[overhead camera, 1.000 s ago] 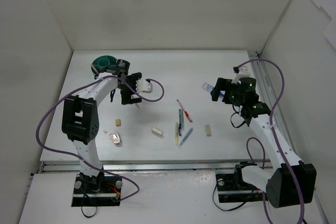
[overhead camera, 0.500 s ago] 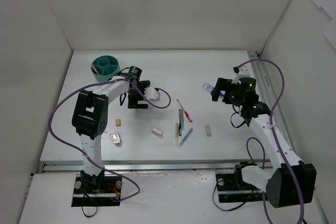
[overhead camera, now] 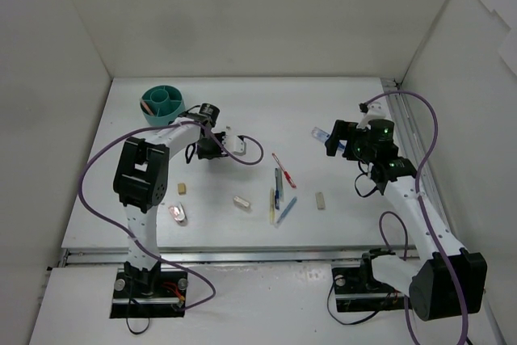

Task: Sort the stationery into containers
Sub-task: Pick up the pen from the center of the board.

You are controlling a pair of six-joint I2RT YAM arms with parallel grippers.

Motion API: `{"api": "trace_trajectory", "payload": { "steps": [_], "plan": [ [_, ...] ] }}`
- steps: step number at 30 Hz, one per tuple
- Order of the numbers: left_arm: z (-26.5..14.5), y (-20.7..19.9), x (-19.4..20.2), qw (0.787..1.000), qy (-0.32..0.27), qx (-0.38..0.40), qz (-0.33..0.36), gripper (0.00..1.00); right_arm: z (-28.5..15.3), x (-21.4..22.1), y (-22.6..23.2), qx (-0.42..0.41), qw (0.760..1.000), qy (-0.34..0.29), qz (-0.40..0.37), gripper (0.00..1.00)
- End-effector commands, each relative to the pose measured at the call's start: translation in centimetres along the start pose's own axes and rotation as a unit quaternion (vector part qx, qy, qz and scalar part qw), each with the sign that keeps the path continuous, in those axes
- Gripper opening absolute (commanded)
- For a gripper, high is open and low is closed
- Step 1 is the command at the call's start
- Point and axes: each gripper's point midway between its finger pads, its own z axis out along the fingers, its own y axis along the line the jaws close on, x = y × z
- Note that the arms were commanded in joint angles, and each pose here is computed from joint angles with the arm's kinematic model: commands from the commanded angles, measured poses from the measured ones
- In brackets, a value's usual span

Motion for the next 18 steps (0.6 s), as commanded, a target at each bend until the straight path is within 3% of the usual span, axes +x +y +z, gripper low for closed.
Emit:
{"api": "trace_trajectory", "payload": {
  "steps": [1,6,11,15,17,18],
  "plan": [
    [-0.2,-0.5,-0.6,1.0,-0.006,0.017,-0.01,0.17,-1.0,-3.2,0.4,0.0,0.999,-0.053,-0.008,0.98],
    [-1.4,-0.2,-3.2,0.998,-0.055,0.011,-0.023,0.0,-1.3,-3.4,0.3,0.003,0.998,-0.06,-0.007,0.98],
    [-7.2,4.4,-5.6,0.979,-0.173,-0.043,-0.1,0.0,-2.0,-4.0,0.5,0.0,0.997,-0.072,-0.008,0.98],
    [-13.6,9.8,-6.2,0.935,-0.263,-0.138,-0.194,0.0,-2.9,-4.4,0.6,-0.001,0.996,-0.088,-0.012,0.98],
    [-15.9,11.5,-4.8,0.915,-0.281,-0.178,-0.228,0.0,-3.5,-4.7,0.6,0.0,0.995,-0.099,-0.014,0.98],
    [-18.1,13.0,-4.8,0.889,-0.307,-0.216,-0.261,0.0,-3.7,-4.8,0.5,0.003,0.995,-0.103,-0.015,0.98]
  ]
}}
